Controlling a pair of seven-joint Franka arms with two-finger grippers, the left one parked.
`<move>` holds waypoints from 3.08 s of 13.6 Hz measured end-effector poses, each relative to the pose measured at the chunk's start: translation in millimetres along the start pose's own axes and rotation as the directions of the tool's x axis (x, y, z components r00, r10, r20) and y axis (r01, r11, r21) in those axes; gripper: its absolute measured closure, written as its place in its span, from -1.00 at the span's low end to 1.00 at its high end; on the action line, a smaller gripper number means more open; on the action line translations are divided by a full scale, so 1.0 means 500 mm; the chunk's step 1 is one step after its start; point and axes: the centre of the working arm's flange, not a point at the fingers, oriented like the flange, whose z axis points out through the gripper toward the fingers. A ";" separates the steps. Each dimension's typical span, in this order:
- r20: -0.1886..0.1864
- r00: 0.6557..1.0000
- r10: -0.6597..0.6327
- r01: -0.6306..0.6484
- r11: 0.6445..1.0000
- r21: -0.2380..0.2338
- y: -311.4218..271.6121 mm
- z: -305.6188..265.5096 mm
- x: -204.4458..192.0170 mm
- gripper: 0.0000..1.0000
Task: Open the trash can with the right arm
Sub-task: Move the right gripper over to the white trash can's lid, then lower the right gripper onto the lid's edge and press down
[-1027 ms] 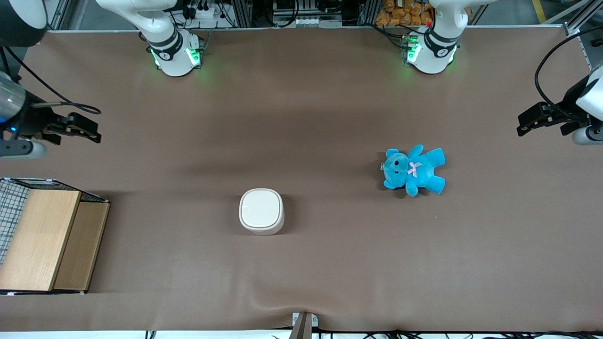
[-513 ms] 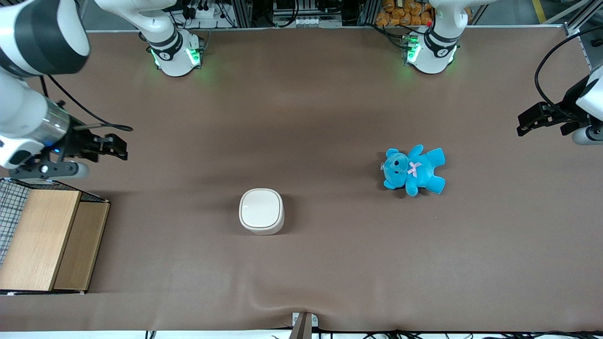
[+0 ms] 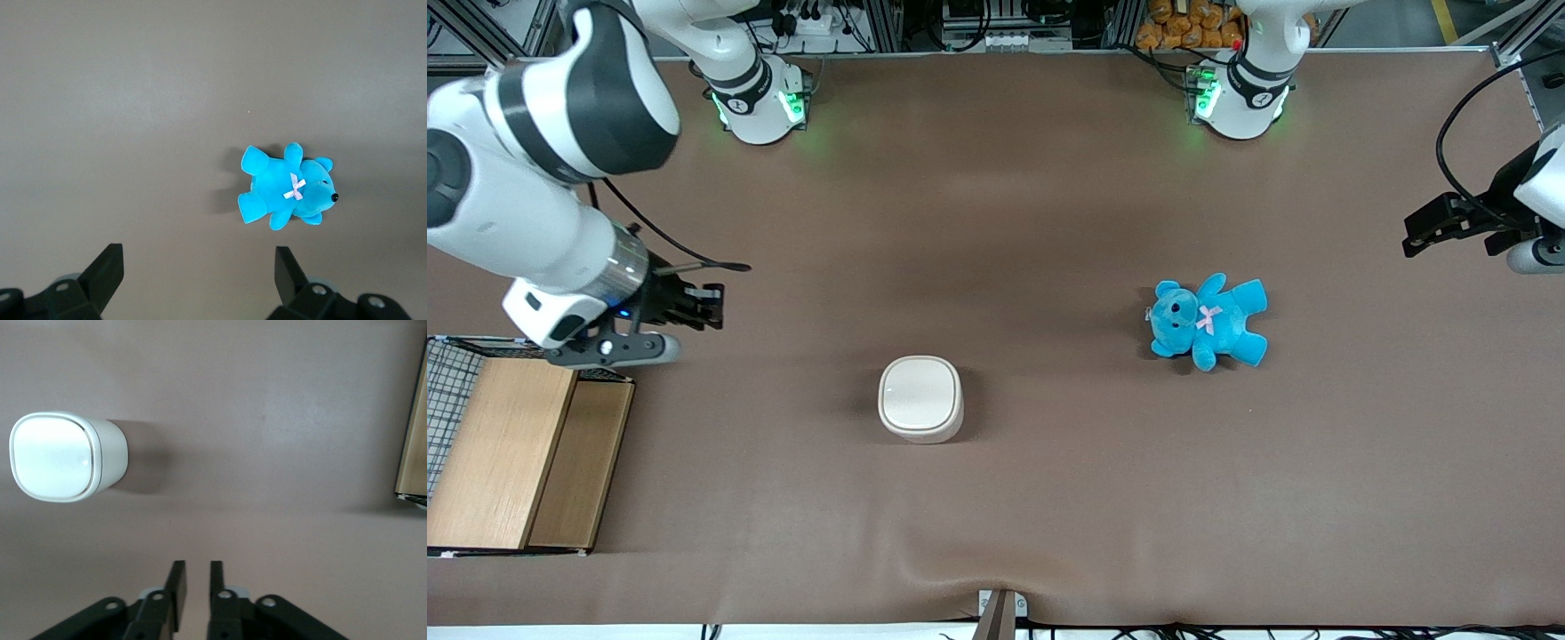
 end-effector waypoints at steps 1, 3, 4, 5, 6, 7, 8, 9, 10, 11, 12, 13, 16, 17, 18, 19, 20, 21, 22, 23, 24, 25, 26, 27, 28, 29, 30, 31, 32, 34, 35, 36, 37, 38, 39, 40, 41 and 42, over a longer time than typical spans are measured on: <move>-0.001 1.000 0.007 -0.007 1.000 0.001 -0.013 0.014 0.006 0.65; -0.006 1.000 0.022 -0.022 1.000 0.002 -0.060 0.036 0.009 0.82; -0.010 0.999 0.032 -0.032 0.999 0.003 -0.082 0.044 0.008 0.84; -0.016 0.999 0.036 -0.036 0.999 0.005 -0.097 0.051 0.010 0.84; -0.027 0.999 0.037 -0.036 0.999 0.008 -0.107 0.059 0.015 0.96; -0.039 0.999 0.035 -0.035 0.999 0.011 -0.114 0.069 0.022 0.96; -0.053 0.998 0.031 -0.030 0.999 0.016 -0.124 0.081 0.030 0.98; -0.064 0.998 0.023 -0.022 1.000 0.019 -0.137 0.098 0.037 0.98; -0.072 0.997 0.017 -0.016 1.000 0.022 -0.155 0.121 0.045 0.98; -0.080 0.997 0.015 -0.013 1.000 0.024 -0.173 0.148 0.053 0.98; -0.090 0.996 0.021 -0.018 0.999 0.029 -0.192 0.178 0.062 0.98; -0.104 0.994 0.037 -0.034 0.999 0.037 -0.214 0.209 0.070 0.98; -0.153 0.985 0.086 -0.076 0.995 0.070 -0.290 0.284 0.086 0.98; -0.158 0.984 0.087 -0.076 0.994 0.075 -0.308 0.299 0.091 0.98; -0.161 0.984 0.083 -0.071 0.995 0.077 -0.319 0.308 0.095 0.98; -0.167 0.983 0.080 -0.068 0.995 0.080 -0.326 0.314 0.099 0.98; -0.175 0.981 0.081 -0.067 0.994 0.084 -0.329 0.320 0.104 0.98; -0.177 0.981 0.082 -0.068 0.994 0.084 -0.328 0.327 0.108 0.98; -0.180 0.980 0.083 -0.069 0.994 0.085 -0.327 0.333 0.110 0.98; -0.187 0.979 0.084 -0.069 0.994 0.088 -0.328 0.339 0.113 0.98; -0.193 0.978 0.085 -0.068 0.994 0.091 -0.328 0.346 0.116 0.98; -0.196 0.977 0.085 -0.068 0.993 0.092 -0.329 0.353 0.118 0.98; -0.196 0.977 0.085 -0.068 0.993 0.092 -0.329 0.361 0.120 0.98; -0.194 0.977 0.085 -0.069 0.993 0.091 -0.329 0.368 0.120 0.98; -0.192 0.978 0.085 -0.069 0.994 0.090 -0.329 0.374 0.121 0.98; -0.192 0.978 0.084 -0.068 0.994 0.089 -0.329 0.376 0.121 0.98; -0.192 0.978 0.084 -0.068 0.994 0.088 -0.329 0.375 0.121 0.98; -0.192 0.978 0.084 -0.068 0.994 0.088 -0.329 0.376 0.121 0.98; -0.190 0.978 0.084 -0.068 0.994 0.086 -0.329 0.378 0.121 0.98; -0.183 0.980 0.083 -0.068 0.994 0.082 -0.328 0.385 0.119 0.98; -0.180 0.980 0.082 -0.069 0.994 0.081 -0.328 0.389 0.118 0.98; -0.178 0.981 0.082 -0.069 0.994 0.079 -0.327 0.392 0.118 0.98; -0.175 0.981 0.082 -0.070 0.995 0.078 -0.327 0.396 0.117 0.98; -0.173 0.982 0.082 -0.070 0.995 0.076 -0.327 0.399 0.117 0.98; -0.170 0.982 0.081 -0.069 0.995 0.075 -0.328 0.403 0.115 0.98; -0.166 0.983 0.080 -0.068 0.995 0.073 -0.330 0.408 0.114 0.98; -0.163 0.983 0.078 -0.067 0.995 0.071 -0.331 0.413 0.112 0.98; -0.164 0.983 0.077 -0.066 0.995 0.070 -0.333 0.417 0.112 0.98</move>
